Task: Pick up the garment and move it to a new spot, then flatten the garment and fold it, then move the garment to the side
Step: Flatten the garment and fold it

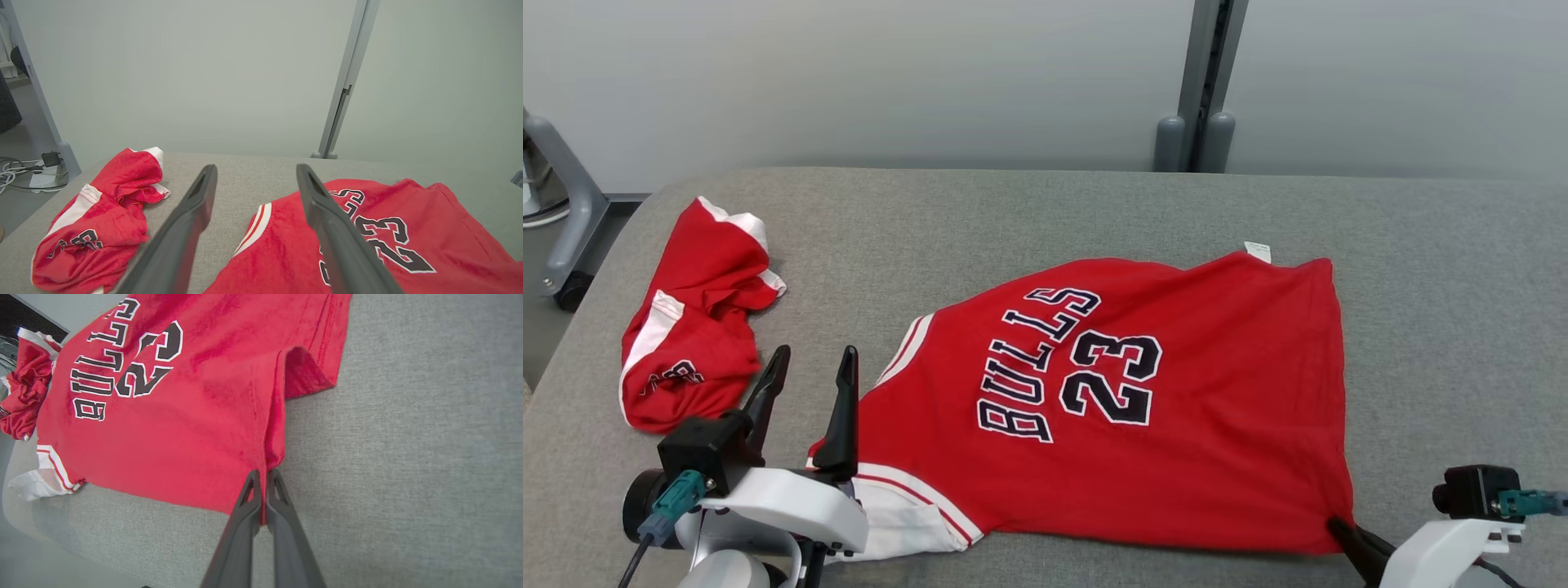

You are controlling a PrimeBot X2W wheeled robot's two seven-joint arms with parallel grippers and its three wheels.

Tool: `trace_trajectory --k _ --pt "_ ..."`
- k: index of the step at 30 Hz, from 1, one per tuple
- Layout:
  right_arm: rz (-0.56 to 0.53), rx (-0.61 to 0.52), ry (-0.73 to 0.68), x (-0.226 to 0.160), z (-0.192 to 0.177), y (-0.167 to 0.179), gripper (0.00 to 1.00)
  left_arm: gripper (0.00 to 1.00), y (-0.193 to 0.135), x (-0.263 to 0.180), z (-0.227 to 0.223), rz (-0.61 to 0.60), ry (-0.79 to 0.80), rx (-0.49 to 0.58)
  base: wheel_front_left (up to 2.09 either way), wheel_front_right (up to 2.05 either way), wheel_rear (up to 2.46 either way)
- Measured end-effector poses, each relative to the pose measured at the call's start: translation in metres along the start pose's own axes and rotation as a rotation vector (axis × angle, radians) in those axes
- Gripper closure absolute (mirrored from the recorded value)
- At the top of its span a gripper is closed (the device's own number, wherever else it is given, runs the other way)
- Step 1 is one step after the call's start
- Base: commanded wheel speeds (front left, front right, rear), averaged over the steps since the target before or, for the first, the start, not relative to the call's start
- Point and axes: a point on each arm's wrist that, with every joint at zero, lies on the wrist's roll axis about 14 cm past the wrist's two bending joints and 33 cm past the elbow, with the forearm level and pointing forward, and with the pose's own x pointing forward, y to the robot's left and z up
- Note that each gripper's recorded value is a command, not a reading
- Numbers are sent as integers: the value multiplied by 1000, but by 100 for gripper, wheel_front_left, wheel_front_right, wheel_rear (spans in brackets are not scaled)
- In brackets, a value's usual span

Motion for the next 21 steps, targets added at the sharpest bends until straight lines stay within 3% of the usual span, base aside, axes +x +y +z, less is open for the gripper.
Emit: trace_trajectory --k 2,3,4,5,6,7,14,21 --pt "-11 20 18 -7 -4 -3 100 0 -3 1 0 -8 1 0 0 0 0" --pt "-16 27 31 -9 -8 -5 79 0 -4 1 -1 -11 2 1 0 0 0" --pt "-22 35 40 -11 -10 -6 79 0 -4 2 -1 -13 4 1 0 0 0" --pt "-28 41 53 -13 -14 -7 67 0 -4 2 -2 -13 5 1 0 0 0" --pt "-34 52 70 -14 -18 -8 40 0 -5 2 -2 -14 7 1 0 0 0" --pt "-42 61 82 -15 -22 -10 0 0 -5 2 -3 -15 9 1 0 0 0" --pt "-75 97 66 -20 -24 -16 0 0 -3 3 -5 -15 18 3 0 0 0" --pt "-119 47 -208 -38 35 -26 0 0 -4 3 3 -21 -11 7 0 0 0"
